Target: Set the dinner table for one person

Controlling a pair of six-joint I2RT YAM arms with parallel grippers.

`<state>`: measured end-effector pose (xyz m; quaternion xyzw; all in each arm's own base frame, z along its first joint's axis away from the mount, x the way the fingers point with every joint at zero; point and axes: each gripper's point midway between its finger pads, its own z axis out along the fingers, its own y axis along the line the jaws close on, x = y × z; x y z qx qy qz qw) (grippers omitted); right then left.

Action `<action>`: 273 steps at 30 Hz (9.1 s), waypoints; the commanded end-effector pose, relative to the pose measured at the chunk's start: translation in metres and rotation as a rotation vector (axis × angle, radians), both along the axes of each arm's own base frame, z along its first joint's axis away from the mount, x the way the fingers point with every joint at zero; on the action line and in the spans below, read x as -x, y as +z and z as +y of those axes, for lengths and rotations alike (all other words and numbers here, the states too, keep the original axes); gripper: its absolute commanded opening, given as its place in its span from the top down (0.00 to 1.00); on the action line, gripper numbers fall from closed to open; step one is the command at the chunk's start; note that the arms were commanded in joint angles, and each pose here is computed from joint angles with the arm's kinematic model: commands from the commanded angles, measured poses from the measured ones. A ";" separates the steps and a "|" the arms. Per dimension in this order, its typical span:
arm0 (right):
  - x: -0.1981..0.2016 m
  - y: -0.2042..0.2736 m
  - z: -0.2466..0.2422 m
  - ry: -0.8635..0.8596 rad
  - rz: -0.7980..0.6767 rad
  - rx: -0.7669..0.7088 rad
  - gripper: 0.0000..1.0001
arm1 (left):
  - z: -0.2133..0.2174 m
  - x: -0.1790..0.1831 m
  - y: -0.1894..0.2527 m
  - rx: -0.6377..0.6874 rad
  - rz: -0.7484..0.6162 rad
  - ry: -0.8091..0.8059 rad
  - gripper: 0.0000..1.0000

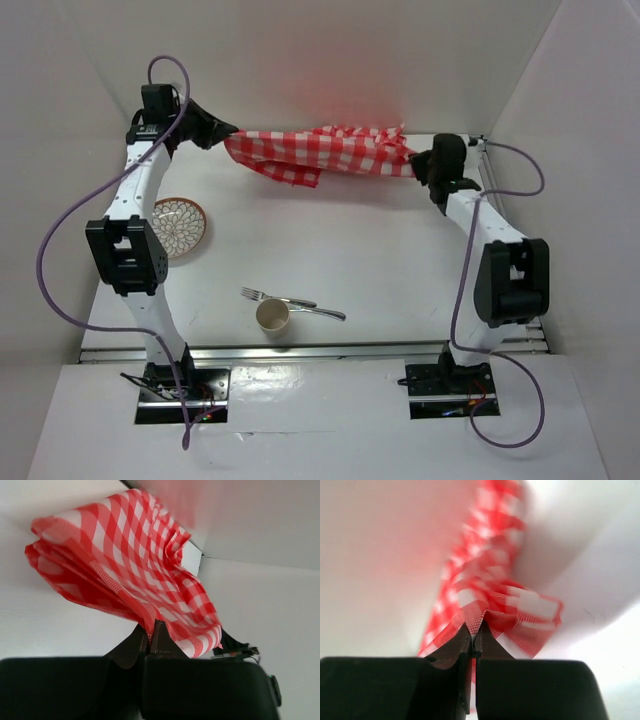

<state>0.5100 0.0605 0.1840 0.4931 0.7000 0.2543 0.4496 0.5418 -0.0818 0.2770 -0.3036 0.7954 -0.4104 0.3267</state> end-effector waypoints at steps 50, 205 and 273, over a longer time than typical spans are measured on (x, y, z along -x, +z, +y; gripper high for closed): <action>0.191 -0.192 0.022 0.178 0.338 -0.101 0.28 | -0.028 0.180 -0.141 -0.216 0.201 -0.184 1.00; 0.106 -0.150 0.035 0.613 0.500 0.245 1.00 | -0.021 0.115 -0.226 -0.490 0.380 -0.352 1.00; 0.340 -0.042 0.298 1.598 0.186 0.613 0.14 | 0.054 0.187 -0.047 -0.593 0.107 0.076 0.62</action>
